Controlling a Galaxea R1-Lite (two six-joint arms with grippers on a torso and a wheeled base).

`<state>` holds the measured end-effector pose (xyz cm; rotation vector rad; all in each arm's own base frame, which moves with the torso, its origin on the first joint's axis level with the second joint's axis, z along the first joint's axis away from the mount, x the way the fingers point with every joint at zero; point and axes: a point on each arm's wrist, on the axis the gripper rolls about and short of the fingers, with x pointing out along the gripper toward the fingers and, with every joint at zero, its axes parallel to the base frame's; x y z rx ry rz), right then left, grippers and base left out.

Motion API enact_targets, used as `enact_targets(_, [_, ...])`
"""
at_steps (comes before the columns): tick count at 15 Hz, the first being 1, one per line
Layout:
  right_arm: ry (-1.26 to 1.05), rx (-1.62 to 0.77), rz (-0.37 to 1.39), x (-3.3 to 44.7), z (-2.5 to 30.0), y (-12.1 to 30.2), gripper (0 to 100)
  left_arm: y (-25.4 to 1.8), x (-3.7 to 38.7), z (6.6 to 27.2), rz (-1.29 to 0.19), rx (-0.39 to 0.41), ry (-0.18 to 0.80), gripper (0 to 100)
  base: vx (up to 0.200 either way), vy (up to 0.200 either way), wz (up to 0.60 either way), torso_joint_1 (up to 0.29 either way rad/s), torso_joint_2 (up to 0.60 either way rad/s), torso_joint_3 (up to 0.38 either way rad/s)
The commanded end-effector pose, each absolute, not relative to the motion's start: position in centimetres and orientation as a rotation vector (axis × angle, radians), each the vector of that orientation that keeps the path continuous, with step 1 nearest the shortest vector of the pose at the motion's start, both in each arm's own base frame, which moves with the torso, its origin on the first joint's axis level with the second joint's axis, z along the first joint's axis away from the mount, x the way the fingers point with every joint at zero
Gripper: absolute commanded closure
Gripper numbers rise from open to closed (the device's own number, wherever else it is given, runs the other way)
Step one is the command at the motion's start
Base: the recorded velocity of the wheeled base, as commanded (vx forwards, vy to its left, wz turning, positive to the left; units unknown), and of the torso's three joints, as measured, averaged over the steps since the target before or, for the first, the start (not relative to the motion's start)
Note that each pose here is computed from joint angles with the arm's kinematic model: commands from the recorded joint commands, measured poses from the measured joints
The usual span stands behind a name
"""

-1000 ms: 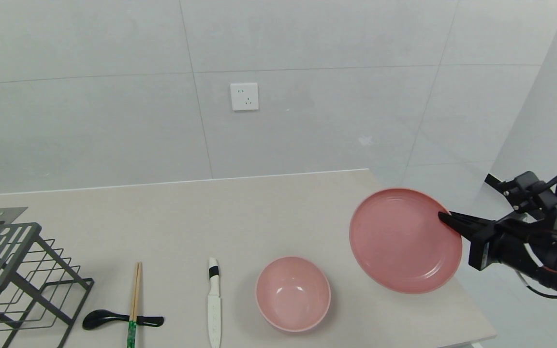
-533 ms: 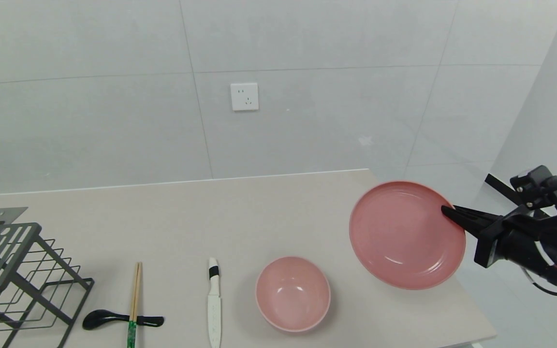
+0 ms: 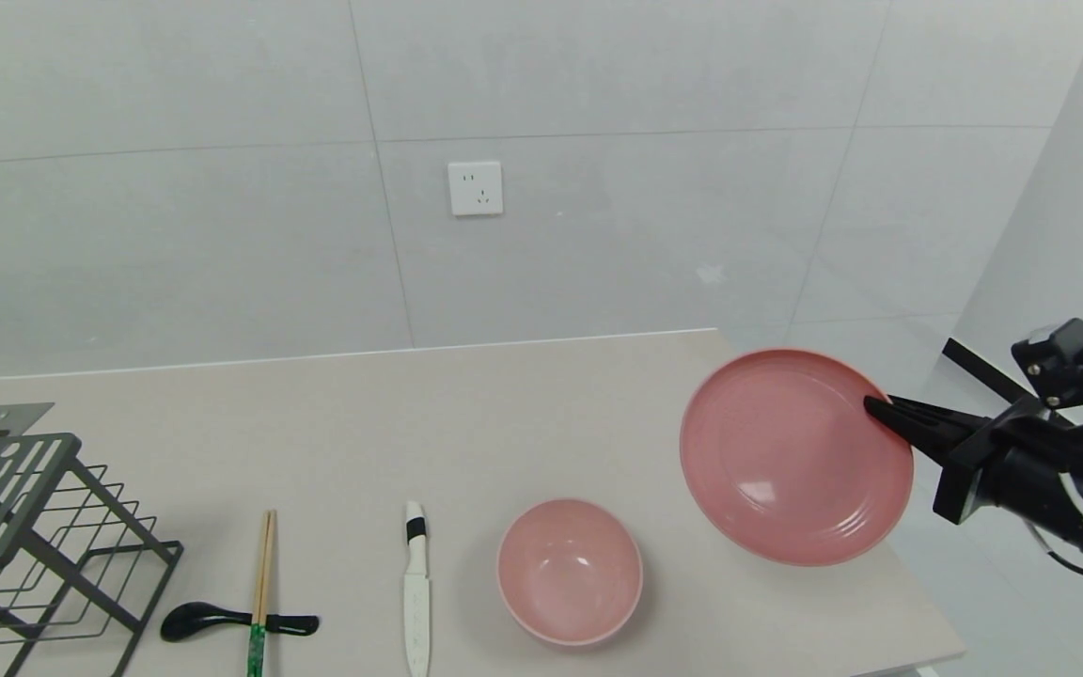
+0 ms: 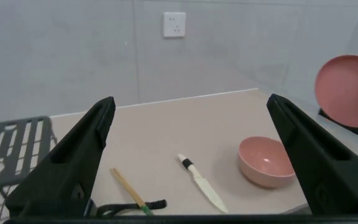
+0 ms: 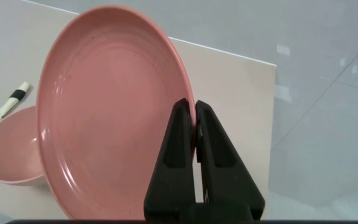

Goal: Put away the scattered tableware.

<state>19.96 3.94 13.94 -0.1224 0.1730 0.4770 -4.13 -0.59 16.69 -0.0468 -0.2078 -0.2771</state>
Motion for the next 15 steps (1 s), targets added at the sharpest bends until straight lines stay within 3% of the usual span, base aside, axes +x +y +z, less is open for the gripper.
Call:
enact_targets(1, [0.162, -0.126, 0.484, 19.8, 14.1, 4.0, 100, -0.8, -1.7, 19.9, -0.354, -0.023, -0.116, 0, 0.000, 0.000, 0.00, 0.000, 0.00, 0.000])
enact_targets(4, [0.140, -0.128, 0.480, 19.4, 14.6, 3.8, 100, -0.8, 1.6, 20.3, -0.387, 0.054, -0.009, 0, 0.000, 0.000, 0.00, 0.000, 0.00, 0.000])
enact_targets(8, [0.143, -0.130, 0.483, 19.3, 14.5, 3.9, 100, -1.8, 6.2, 21.2, -0.538, 0.055, 0.040, 0, 0.000, 0.000, 0.00, 0.000, 0.00, 0.000])
enact_targets(11, [0.151, -0.132, 0.495, 19.3, 14.3, 4.0, 100, -3.2, 9.0, 20.2, -0.639, 0.043, 0.134, 0, 0.000, 0.000, 0.00, 0.000, 0.00, 0.000])
enact_targets(12, [0.172, -0.158, 0.532, 18.8, 13.5, 4.1, 100, -4.5, 11.7, 19.2, -0.681, 0.028, 0.196, 0, 0.000, 0.000, 0.00, 0.000, 0.00, 0.000])
enact_targets(15, [0.163, -0.170, 0.522, 18.9, 13.7, 3.8, 100, -6.2, 14.4, 17.8, -0.727, -0.010, 0.243, 0, 0.000, 0.000, 0.00, 0.000, 0.00, 0.000])
